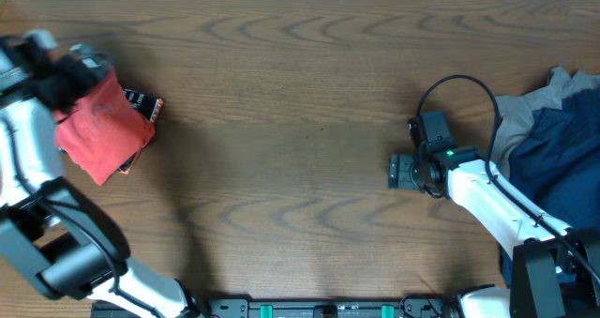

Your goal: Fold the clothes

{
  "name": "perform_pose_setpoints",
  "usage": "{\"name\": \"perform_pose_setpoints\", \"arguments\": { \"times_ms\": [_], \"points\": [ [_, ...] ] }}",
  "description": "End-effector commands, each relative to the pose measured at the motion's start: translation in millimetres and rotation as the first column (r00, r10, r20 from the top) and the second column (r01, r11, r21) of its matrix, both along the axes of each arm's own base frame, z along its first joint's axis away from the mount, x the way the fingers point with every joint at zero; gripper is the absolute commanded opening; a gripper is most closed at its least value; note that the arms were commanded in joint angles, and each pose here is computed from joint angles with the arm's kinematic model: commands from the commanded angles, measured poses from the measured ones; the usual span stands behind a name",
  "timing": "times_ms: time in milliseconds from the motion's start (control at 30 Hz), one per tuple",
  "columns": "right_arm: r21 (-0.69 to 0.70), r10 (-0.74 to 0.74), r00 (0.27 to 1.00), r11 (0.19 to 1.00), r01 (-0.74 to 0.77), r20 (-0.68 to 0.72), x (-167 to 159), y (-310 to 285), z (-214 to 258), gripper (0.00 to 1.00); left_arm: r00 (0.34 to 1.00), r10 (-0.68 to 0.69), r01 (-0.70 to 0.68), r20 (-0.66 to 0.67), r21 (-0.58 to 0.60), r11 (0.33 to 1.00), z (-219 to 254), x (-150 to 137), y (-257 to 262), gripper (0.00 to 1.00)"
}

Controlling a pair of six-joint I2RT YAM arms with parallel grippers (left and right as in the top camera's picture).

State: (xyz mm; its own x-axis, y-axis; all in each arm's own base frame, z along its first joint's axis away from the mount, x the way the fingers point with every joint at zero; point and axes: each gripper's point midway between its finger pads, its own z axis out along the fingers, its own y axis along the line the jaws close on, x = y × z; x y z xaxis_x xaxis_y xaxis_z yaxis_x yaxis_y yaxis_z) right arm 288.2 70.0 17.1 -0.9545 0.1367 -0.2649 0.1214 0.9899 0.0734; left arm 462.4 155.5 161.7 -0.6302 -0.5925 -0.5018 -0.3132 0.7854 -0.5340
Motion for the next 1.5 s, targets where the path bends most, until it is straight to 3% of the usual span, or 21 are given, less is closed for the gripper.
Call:
{"name": "perform_pose_setpoints", "arguments": {
  "times_ms": [0,133,200,267,367,633,733,867,1000,1133,1233,1333,1467],
  "points": [
    [0.162,-0.043,0.999,0.986,0.04,0.019,9.9,25.1,6.2,0.88,0.986,-0.162,0.162,-0.042,-0.016,0.987,-8.9,12.7,-72.9,0.99],
    [0.272,-0.023,0.998,0.962,0.007,0.055,20.9,41.5,15.1,0.89,0.938,-0.25,0.263,-0.241,0.022,0.965,-41.1,-7.4,-140.2,0.98],
    [0.294,-0.033,0.999,0.956,0.022,0.034,19.4,37.2,15.8,0.9,0.886,-0.282,0.32,-0.369,0.047,0.946,-56.7,-31.0,-168.8,0.98],
    [0.301,-0.039,0.999,0.953,0.04,-0.012,13.0,28.3,16.1,0.99,0.822,-0.311,0.378,-0.477,0.05,0.924,-66.3,-57.3,-190.9,0.98],
    [0.273,-0.059,0.992,0.958,0.087,-0.111,-2.9,7.9,18.6,0.99,0.712,-0.353,0.449,-0.608,0.007,0.893,-73.0,-98.8,-215.7,0.98],
    [0.202,-0.102,0.913,0.96,0.195,-0.396,-64.0,-23.8,46.5,0.99,0.377,-0.349,0.492,-0.858,-0.134,0.86,-60.2,-202.4,-226.0,0.98],
    [0.204,-0.074,0.899,0.963,0.177,-0.431,-81.3,-22.5,53.6,0.99,0.315,-0.306,0.51,-0.898,-0.112,0.853,-53.0,-221.3,-216.5,0.98],
    [0.216,-0.072,0.929,0.963,0.159,-0.363,-92.5,-22.7,69.7,0.99,0.37,-0.316,0.535,-0.874,-0.078,0.841,-40.4,-234.3,-217.2,0.98],
    [0.239,-0.105,0.983,0.961,0.14,-0.153,-88.1,-25.0,94.4,0.99,0.546,-0.356,0.557,-0.759,0.011,0.83,-20.2,-238.3,-222.0,0.98],
    [0.167,-0.174,0.973,0.975,0.148,0.154,-82.9,-46.8,132.2,0.99,0.764,-0.424,0.557,-0.486,0.166,0.814,15.2,-236.5,-230.7,0.98],
    [0.119,-0.204,0.885,0.978,0.169,0.418,-82.7,-65.3,174.0,0.99,0.869,-0.44,0.493,-0.225,0.323,0.808,48.3,-236.9,-228.7,0.98],
    [0.129,-0.219,0.77,0.976,0.177,0.599,-87.8,-73.6,212.5,0.99,0.891,-0.451,0.394,0.06,0.395,0.83,91.6,-241.1,-228.2,0.98],
    [0.151,-0.221,0.696,0.975,0.162,0.683,-105.8,-74.1,231.7,0.99,0.858,-0.44,0.312,0.264,0.413,0.856,133.2,-269.5,-219.4,0.98]
  ]
}}
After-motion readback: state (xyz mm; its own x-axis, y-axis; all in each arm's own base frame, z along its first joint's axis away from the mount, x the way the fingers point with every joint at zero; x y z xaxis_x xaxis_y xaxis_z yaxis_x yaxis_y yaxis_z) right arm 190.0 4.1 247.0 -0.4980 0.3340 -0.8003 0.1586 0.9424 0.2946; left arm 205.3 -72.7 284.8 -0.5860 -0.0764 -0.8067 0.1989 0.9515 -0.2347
